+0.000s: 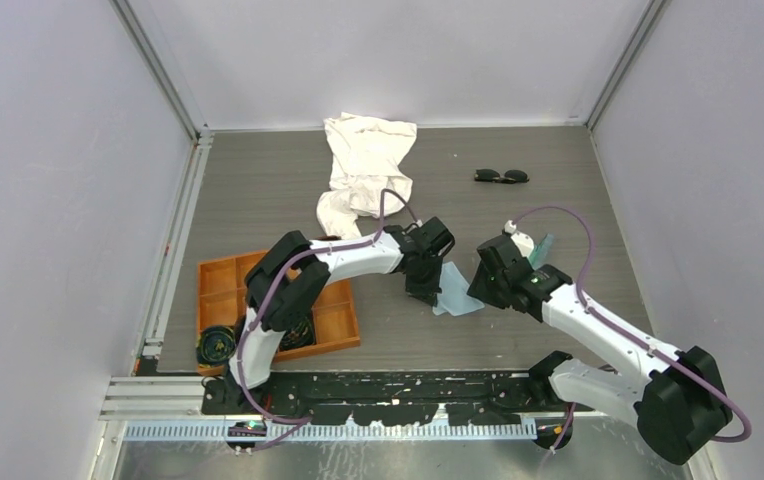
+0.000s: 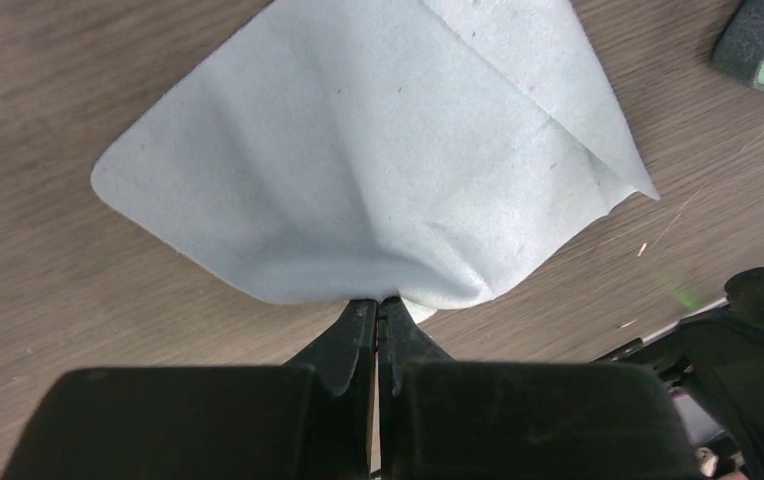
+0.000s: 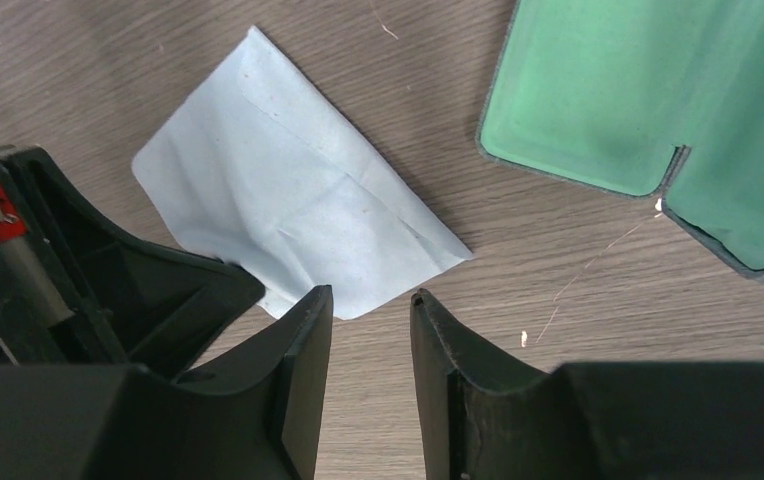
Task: Organize the sunglasses
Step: Adjust the glasses cleaning cloth at the center of the board.
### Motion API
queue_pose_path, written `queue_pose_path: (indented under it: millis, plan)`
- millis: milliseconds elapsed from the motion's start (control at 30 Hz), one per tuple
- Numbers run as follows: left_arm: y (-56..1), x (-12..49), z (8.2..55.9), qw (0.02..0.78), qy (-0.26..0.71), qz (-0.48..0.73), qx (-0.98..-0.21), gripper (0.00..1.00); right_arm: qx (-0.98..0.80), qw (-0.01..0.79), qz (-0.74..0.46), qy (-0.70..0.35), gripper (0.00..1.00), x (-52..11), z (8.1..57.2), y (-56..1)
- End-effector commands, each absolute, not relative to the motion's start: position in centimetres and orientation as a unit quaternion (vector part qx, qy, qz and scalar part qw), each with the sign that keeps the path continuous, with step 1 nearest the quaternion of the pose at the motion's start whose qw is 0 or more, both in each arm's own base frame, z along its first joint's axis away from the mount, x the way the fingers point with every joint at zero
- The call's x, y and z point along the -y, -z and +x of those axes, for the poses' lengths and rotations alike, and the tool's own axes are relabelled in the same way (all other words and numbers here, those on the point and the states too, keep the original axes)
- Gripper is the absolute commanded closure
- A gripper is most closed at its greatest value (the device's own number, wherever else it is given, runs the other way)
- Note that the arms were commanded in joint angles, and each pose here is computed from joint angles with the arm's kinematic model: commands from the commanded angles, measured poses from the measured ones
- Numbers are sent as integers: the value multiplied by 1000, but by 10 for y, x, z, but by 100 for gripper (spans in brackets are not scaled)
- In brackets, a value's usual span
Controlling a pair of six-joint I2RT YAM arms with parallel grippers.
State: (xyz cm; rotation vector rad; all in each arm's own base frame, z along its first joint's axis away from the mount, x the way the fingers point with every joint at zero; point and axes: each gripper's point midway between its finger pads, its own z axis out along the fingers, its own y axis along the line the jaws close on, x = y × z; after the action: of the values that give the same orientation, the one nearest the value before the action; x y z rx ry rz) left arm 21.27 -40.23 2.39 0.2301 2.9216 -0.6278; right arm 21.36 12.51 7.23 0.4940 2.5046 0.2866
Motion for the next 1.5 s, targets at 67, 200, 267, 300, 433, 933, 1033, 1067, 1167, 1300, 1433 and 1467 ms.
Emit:
queue_pose_path:
  millis: [67, 200, 267, 300, 433, 933, 1033, 1067, 1167, 1300, 1433, 1467]
  plan:
    - [-16, 367, 215, 46, 174, 149, -972, 100, -935, 281, 184, -115, 60, -131, 220, -67]
    - [-23, 350, 203, 22, 195, 167, -966, 100, -934, 281, 178, -131, 61, -141, 227, -70]
    - [-29, 340, 198, 16, 191, 181, -965, 100, -932, 282, 178, -139, 61, -146, 231, -72]
    - [-33, 336, 196, 13, 189, 190, -963, 100, -931, 283, 179, -144, 62, -148, 233, -73]
    - [-45, 324, 187, 0, 184, 212, -960, 90, -930, 280, 177, -160, 64, -157, 238, -74]
    - [-74, 321, 184, 35, 225, 103, -968, 71, -932, 267, 159, -186, 77, -177, 230, -70]
    - [-78, 330, 187, 63, 230, 86, -967, 71, -933, 256, 156, -199, 77, -184, 228, -66]
    - [-81, 336, 190, 73, 241, 75, -965, 72, -933, 253, 154, -203, 77, -188, 228, -64]
    - [-85, 354, 203, 101, 279, 50, -954, 72, -929, 245, 154, -229, 85, -206, 237, -68]
    - [-54, 355, 213, 90, 271, 16, -958, 77, -925, 250, 168, -232, 86, -219, 258, -66]
    - [-31, 346, 207, 73, 249, 6, -966, 78, -925, 239, 174, -238, 87, -229, 266, -55]
    - [-26, 341, 205, 68, 238, 6, -969, 78, -926, 238, 172, -236, 88, -230, 267, -53]
